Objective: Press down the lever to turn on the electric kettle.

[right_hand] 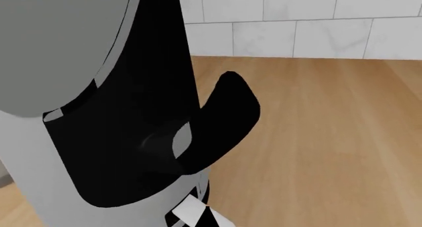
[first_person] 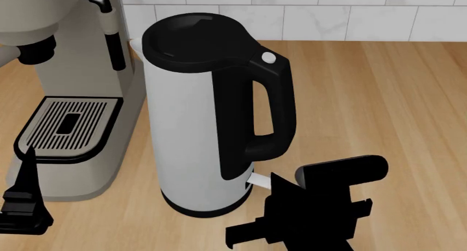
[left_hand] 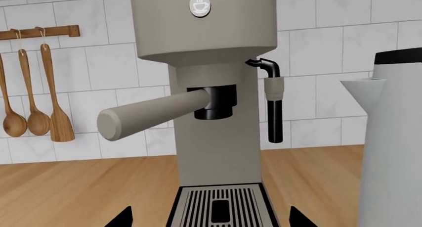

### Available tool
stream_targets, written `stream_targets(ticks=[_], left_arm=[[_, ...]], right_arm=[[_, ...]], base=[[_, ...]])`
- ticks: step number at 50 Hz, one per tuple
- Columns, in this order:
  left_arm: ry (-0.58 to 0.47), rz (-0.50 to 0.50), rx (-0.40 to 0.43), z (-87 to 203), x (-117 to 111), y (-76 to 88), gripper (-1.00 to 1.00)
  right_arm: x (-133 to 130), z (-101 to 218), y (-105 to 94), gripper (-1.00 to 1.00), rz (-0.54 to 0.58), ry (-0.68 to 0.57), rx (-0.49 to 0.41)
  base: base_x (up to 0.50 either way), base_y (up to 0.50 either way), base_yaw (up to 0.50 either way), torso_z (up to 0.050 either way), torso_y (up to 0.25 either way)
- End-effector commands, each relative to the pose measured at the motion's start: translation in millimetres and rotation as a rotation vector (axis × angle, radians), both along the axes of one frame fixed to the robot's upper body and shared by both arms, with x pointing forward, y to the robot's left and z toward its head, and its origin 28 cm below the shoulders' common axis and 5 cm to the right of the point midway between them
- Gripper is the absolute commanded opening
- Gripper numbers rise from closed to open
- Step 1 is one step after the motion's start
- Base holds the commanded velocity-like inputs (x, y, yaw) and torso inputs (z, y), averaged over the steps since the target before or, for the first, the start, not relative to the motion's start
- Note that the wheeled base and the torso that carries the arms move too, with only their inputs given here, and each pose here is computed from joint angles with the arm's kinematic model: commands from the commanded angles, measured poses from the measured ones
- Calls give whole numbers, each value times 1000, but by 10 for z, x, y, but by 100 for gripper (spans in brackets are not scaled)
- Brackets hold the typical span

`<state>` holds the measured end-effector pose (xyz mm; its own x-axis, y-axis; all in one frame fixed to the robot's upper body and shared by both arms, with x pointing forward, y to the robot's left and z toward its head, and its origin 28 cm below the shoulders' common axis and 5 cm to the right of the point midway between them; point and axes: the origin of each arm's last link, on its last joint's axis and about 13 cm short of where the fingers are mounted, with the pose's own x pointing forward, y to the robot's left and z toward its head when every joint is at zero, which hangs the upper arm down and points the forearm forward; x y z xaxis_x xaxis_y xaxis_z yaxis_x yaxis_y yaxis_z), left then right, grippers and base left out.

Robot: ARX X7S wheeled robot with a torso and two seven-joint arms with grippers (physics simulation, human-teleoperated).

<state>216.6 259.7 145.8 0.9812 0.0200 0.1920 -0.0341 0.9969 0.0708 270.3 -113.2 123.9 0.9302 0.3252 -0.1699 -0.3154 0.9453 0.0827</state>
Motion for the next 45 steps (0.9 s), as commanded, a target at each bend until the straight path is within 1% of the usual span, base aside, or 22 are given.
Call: stream_targets(ticks=[1, 7, 19, 23, 39, 45], left_arm=[[2, -1, 2, -11, 0, -1, 100], [-2, 2, 4, -2, -13, 3, 100], [-18, -8, 7, 25, -65, -8, 100], [-12, -2, 4, 15, -34, 0, 100], [-18, 7, -3, 39, -33, 27, 100], [-14, 16, -9, 39, -1, 35, 100]], right_arm=[[147, -51, -52, -100, -32, 29, 8], [198, -122, -55, -100, -38, 55, 8], [216, -230, -14, -100, -8, 100, -3], [220, -238, -6, -100, -2, 105, -7], [241, -379, 6, -100, 4, 151, -7], [238, -365, 10, -100, 6, 154, -13]], base=[[0, 0, 0, 0, 0], [0, 0, 0, 0, 0], [0, 0, 0, 0, 0], [0, 0, 0, 0, 0], [2, 0, 2, 0, 0], [4, 1, 3, 0, 0]])
